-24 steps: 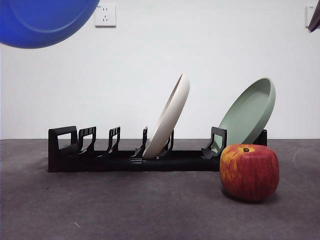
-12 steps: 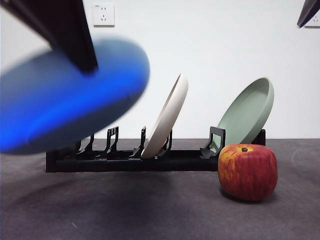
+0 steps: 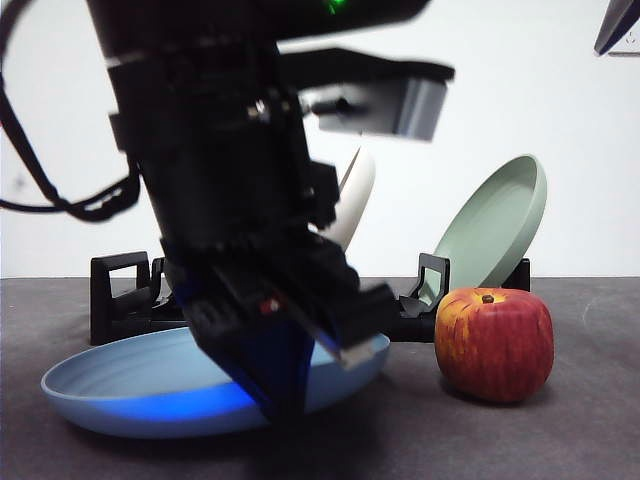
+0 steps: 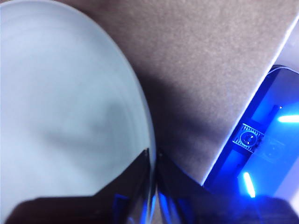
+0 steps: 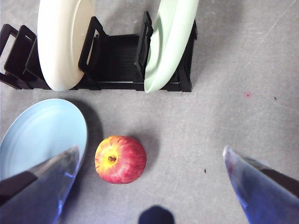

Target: Take the blue plate from the plate rack,put the plate on the table,take the apple from the table,put the apple in the plate

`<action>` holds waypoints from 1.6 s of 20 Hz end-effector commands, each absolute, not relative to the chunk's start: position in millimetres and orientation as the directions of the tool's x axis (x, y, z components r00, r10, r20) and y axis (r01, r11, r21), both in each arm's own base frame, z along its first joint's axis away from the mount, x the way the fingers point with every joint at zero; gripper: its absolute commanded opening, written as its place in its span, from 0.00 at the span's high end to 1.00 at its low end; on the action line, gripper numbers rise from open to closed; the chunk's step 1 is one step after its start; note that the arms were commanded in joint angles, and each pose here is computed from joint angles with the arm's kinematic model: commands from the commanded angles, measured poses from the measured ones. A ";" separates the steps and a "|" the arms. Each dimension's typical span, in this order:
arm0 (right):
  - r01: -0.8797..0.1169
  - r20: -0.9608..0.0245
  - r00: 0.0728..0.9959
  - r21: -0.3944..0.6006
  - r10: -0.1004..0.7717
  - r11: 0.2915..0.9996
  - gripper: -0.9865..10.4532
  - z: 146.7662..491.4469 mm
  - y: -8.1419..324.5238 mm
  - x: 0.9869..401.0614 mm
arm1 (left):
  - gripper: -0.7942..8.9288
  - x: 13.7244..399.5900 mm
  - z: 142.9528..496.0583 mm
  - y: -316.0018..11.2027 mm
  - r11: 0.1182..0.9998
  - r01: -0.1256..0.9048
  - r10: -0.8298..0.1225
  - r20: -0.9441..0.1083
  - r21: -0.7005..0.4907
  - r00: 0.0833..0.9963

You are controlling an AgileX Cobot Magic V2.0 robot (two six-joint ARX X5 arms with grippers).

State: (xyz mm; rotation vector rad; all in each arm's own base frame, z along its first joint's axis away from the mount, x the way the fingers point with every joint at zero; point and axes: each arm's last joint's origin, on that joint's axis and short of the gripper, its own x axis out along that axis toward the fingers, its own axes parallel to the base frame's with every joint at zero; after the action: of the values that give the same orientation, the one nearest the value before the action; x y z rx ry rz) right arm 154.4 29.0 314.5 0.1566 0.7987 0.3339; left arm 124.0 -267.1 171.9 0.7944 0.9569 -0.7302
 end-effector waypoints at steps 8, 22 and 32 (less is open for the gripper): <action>-0.326 -0.689 0.574 0.304 0.443 0.895 0.42 308.5 40.7 165.2 | 0.45 124.3 253.1 -266.2 0.562 0.799 -0.351 -0.813 0.213 0.464; -0.483 -0.872 0.398 0.066 0.286 0.873 0.41 239.6 140.3 210.0 | 0.45 75.9 451.3 -88.7 0.946 0.262 -0.221 -0.212 0.190 0.952; -0.481 -0.953 0.238 0.051 0.186 0.875 0.65 165.0 165.4 241.4 | 0.45 19.8 455.9 6.8 0.969 0.247 -0.247 -0.060 0.004 0.967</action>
State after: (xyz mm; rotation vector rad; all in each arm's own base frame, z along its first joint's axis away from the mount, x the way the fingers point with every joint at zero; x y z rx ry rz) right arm 240.5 164.1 164.6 -0.2764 1.2596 0.4650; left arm 19.9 6.5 456.9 0.0251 0.0573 -0.2539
